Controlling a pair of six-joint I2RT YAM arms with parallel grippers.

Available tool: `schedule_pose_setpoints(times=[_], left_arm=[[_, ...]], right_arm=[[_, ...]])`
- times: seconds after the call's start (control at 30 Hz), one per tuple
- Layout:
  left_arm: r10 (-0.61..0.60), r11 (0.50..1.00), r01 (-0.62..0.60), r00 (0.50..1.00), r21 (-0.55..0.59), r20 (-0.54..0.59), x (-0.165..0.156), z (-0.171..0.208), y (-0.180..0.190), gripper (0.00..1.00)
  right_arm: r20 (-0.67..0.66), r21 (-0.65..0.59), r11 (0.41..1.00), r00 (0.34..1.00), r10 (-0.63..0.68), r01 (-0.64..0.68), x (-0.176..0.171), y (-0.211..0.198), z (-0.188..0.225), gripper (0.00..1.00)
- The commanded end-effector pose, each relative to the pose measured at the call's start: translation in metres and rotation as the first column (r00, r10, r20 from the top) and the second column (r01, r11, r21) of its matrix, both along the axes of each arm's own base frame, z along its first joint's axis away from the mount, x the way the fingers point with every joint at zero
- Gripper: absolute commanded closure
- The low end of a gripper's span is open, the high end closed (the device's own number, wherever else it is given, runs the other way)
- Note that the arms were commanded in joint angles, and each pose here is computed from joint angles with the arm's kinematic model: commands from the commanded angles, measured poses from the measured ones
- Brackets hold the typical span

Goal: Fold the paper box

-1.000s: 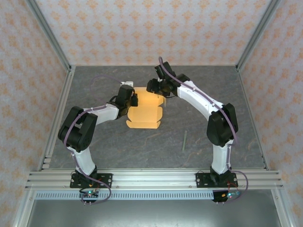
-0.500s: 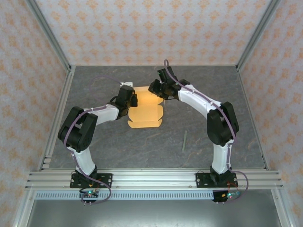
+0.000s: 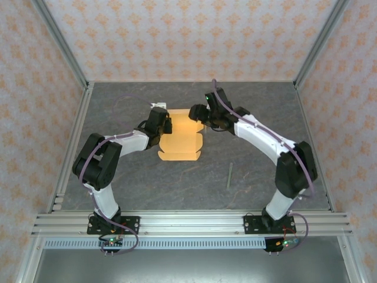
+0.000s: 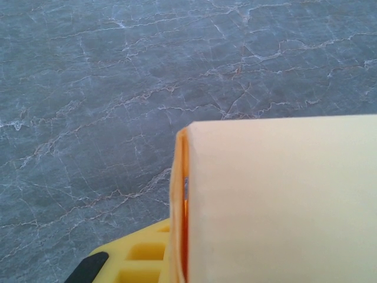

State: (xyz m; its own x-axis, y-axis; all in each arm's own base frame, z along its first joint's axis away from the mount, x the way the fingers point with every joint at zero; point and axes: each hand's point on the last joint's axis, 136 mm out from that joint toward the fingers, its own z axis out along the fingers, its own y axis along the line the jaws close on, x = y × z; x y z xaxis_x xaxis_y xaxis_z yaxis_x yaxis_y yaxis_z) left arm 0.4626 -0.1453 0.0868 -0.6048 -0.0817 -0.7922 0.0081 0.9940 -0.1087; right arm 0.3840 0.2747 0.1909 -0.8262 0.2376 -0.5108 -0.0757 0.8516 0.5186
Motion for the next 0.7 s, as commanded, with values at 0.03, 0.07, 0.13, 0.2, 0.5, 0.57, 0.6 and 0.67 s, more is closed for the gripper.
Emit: schedule_pose_setpoints(times=[0.03, 0.07, 0.13, 0.2, 0.5, 0.57, 0.6, 0.67], left_arm=[[0.024, 0.999, -0.023, 0.999, -0.033, 0.03, 0.001, 0.024, 0.0, 1.0], [0.023, 0.999, -0.022, 0.999, -0.037, 0.031, 0.001, 0.026, -0.001, 1.0], [0.02, 0.999, -0.019, 0.999, -0.04, 0.029, 0.001, 0.027, -0.002, 1.0], [0.017, 0.999, -0.016, 0.999, -0.043, 0.029, 0.0, 0.028, -0.002, 1.0], [0.01, 0.999, -0.009, 0.999, -0.045, 0.032, -0.003, 0.033, -0.002, 1.0], [0.01, 0.999, -0.008, 0.999, -0.045, 0.036, -0.002, 0.035, -0.002, 1.0], [0.009, 0.999, -0.007, 0.999, -0.045, 0.037, -0.002, 0.035, -0.002, 1.0], [0.008, 0.999, -0.007, 0.999, -0.046, 0.039, -0.003, 0.036, -0.002, 1.0]], right_arm=[[0.046, -0.111, 0.99, 0.995, 0.093, -0.088, -0.025, 0.007, -0.023, 0.34], [0.043, -0.116, 0.989, 0.994, 0.102, -0.097, -0.026, 0.009, -0.029, 0.34], [0.046, -0.136, 0.984, 0.992, 0.121, -0.114, -0.027, 0.015, -0.038, 0.34], [0.036, -0.153, 0.982, 0.992, 0.118, -0.111, -0.022, 0.017, -0.051, 0.34], [0.043, -0.24, 0.97, 0.998, 0.039, -0.027, 0.009, 0.001, -0.076, 0.34], [0.045, -0.256, 0.967, 0.999, 0.025, -0.012, 0.013, -0.002, -0.077, 0.34], [0.05, -0.261, 0.965, 0.999, 0.019, -0.006, 0.016, -0.003, -0.077, 0.34], [0.057, -0.254, 0.967, 0.998, 0.021, -0.006, 0.019, -0.001, -0.078, 0.34]])
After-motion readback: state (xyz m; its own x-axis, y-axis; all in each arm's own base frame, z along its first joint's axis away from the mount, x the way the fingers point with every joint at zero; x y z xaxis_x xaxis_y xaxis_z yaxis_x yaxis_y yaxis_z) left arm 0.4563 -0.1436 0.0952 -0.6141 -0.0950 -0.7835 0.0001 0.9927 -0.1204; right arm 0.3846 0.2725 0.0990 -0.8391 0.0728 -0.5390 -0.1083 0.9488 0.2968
